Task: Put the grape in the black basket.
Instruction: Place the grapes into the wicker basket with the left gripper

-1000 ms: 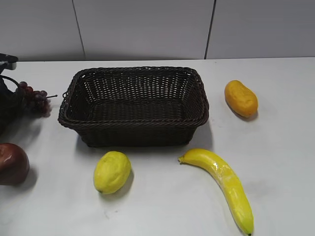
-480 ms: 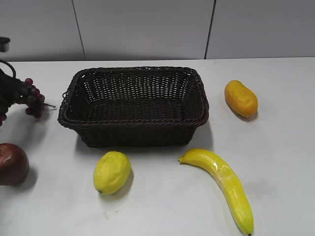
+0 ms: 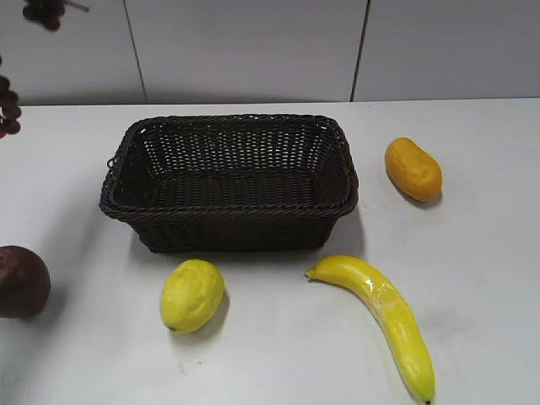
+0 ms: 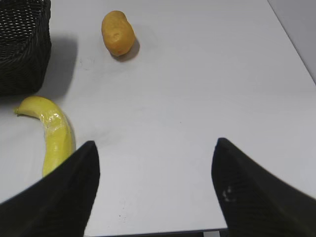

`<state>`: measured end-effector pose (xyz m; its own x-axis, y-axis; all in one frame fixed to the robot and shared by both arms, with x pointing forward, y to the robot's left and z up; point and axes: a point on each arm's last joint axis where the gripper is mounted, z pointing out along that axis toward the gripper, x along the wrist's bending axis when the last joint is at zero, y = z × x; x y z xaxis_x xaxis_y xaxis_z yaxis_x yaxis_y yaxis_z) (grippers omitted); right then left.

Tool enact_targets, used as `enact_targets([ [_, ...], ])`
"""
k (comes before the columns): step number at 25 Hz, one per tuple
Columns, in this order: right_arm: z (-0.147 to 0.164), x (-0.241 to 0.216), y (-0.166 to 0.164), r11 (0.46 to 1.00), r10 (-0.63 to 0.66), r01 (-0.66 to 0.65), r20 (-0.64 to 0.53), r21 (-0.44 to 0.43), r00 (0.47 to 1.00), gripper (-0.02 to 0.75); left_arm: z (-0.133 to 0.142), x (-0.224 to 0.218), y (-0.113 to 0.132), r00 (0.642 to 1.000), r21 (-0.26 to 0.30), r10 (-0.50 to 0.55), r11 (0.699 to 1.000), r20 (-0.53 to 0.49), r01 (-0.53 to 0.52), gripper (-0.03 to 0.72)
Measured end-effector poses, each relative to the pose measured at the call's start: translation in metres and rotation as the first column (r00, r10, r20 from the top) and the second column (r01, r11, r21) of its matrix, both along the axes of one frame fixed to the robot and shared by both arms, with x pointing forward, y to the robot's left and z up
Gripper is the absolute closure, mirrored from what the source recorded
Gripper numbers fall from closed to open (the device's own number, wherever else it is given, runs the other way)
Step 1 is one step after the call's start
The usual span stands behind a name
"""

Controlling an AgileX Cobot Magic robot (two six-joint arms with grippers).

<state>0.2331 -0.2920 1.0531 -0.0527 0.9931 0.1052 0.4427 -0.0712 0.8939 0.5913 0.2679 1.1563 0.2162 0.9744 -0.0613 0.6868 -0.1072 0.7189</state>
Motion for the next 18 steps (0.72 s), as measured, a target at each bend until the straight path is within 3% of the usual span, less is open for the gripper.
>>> enact_targets([
  [4, 0.000, 0.000, 0.000, 1.000, 0.000, 0.000, 0.000, 0.000, 1.000, 0.200, 0.032, -0.014, -0.040, 0.990, -0.068, -0.109, 0.991, 0.091, 0.115, 0.376],
  [9, 0.000, 0.000, 0.000, 1.000, 0.000, 0.000, 0.000, 0.000, 1.000, 0.200, 0.031, -0.024, -0.094, 0.962, -0.101, -0.250, 0.960, 0.114, 0.261, 0.379],
  [13, 0.000, 0.000, 0.000, 1.000, 0.000, 0.000, 0.000, 0.000, 1.000, 0.200, 0.007, -0.018, -0.129, 0.942, -0.094, -0.333, 0.937, 0.051, 0.336, 0.379],
  [18, 0.000, 0.000, 0.000, 1.000, 0.000, 0.000, 0.000, 0.000, 1.000, 0.200, -0.047, 0.004, -0.158, 0.921, -0.038, -0.380, 0.925, -0.083, 0.378, 0.379],
])
